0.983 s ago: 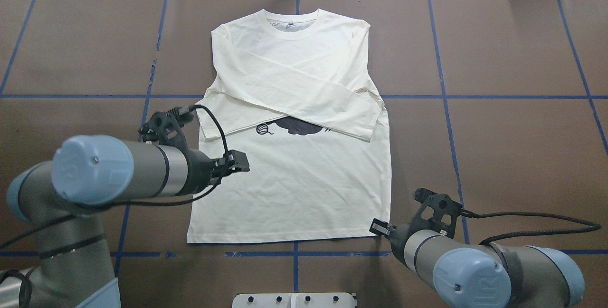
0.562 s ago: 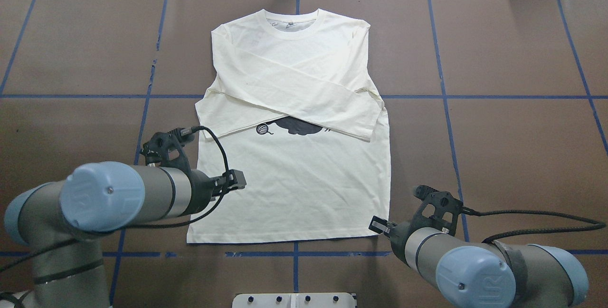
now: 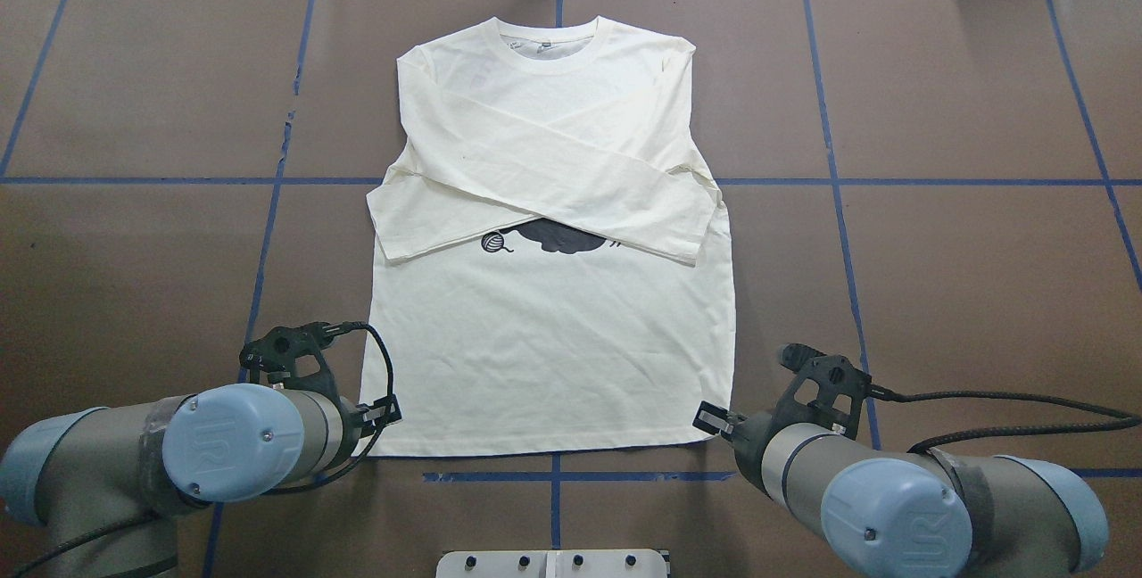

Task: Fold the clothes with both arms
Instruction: 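Lower the left gripper to the other hem corner and grasp both hem corners, then lift the hem with both grippers and fold it up toward the collar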

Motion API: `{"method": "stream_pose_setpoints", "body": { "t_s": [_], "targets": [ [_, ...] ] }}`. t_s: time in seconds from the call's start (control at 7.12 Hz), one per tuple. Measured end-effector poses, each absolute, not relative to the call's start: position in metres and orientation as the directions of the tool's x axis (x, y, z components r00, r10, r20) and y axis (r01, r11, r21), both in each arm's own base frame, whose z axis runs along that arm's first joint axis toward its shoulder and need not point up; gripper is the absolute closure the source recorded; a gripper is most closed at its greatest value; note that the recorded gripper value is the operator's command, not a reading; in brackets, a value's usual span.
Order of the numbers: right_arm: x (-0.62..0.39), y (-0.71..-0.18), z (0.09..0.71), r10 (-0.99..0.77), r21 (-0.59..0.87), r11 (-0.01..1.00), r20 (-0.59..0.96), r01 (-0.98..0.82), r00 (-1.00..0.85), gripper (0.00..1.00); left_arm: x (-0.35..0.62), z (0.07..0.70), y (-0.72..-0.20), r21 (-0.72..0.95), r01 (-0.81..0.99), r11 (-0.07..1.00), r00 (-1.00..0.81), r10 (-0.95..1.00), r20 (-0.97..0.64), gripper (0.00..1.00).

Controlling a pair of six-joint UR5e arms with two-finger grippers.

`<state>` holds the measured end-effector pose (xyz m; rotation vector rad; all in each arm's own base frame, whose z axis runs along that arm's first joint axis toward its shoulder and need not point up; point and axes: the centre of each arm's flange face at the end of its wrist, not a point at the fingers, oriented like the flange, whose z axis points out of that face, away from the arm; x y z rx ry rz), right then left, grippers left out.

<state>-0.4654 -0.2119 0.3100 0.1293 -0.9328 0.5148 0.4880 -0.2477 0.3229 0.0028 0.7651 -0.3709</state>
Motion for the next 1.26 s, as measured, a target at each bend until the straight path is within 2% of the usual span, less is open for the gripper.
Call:
{"method": "stream_pose_setpoints", "body": {
  "t_s": [0.7, 1.26],
  "targets": [
    [-0.465, -0.212, 0.31, 0.367, -0.112, 0.872, 0.794, -0.476, 0.485, 1.0, 0.502, 0.338, -0.241, -0.13, 0.309, 0.942, 0.688, -0.316, -0.653, 0.43],
    [-0.466, -0.211, 0.311, 0.367, -0.112, 0.873, 0.793, -0.474, 0.487, 1.0, 0.506, 0.344, -0.238, -0.125, 0.302, 0.945, 0.697, -0.308, -0.647, 0.44]
  ]
}}
